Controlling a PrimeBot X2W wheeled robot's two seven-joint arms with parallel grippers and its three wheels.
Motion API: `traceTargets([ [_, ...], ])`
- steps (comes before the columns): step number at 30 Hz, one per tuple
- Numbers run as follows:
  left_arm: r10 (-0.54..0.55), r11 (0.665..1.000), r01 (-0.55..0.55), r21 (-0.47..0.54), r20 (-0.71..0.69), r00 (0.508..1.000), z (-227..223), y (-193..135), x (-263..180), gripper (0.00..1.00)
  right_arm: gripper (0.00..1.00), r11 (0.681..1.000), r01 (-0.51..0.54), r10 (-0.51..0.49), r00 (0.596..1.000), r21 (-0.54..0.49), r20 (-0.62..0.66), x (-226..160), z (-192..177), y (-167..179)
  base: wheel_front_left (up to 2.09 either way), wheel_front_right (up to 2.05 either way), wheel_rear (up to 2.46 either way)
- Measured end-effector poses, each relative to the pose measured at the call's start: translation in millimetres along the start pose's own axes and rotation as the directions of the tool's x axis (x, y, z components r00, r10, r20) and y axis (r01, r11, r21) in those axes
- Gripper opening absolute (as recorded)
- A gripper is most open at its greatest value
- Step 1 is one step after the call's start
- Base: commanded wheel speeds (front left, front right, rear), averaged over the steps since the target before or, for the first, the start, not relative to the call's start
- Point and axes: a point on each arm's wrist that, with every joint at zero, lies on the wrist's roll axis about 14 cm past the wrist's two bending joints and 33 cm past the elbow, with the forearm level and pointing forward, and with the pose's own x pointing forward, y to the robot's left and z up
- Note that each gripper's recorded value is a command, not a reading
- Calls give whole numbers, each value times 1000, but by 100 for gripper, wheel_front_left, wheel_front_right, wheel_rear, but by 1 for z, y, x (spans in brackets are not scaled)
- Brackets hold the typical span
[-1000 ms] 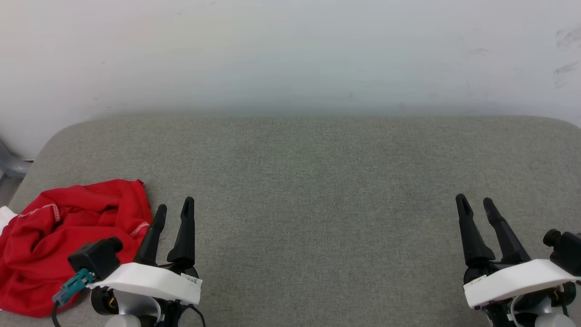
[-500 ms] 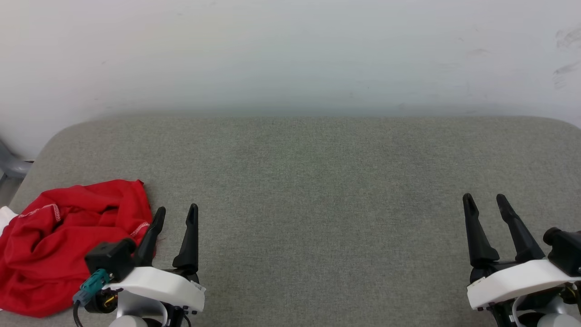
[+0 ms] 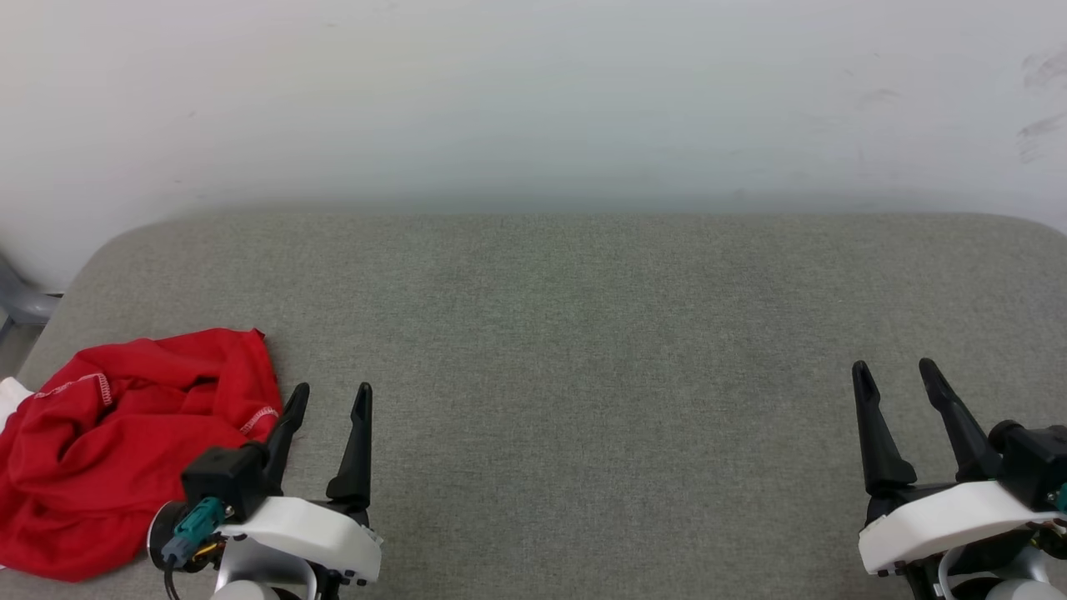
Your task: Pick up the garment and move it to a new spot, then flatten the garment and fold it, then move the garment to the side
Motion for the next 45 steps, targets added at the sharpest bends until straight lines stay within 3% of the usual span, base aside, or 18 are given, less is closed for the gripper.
traceTargets([
  [14,-30,996,30,87,2,1000,-3,-4,3,100,100,998,12,-12,1000,-64,4,0,3,-4,0,0,0],
  [26,-32,995,29,95,21,999,-1,-4,1,100,100,993,4,-3,1000,-121,8,1,4,-2,0,0,0],
  [37,101,984,-111,139,79,992,17,39,-21,100,100,982,-105,108,994,-159,8,19,1,35,0,0,0],
  [45,269,948,-285,142,123,955,34,89,-58,100,100,962,-245,247,969,-122,-4,35,-7,84,0,0,0],
])
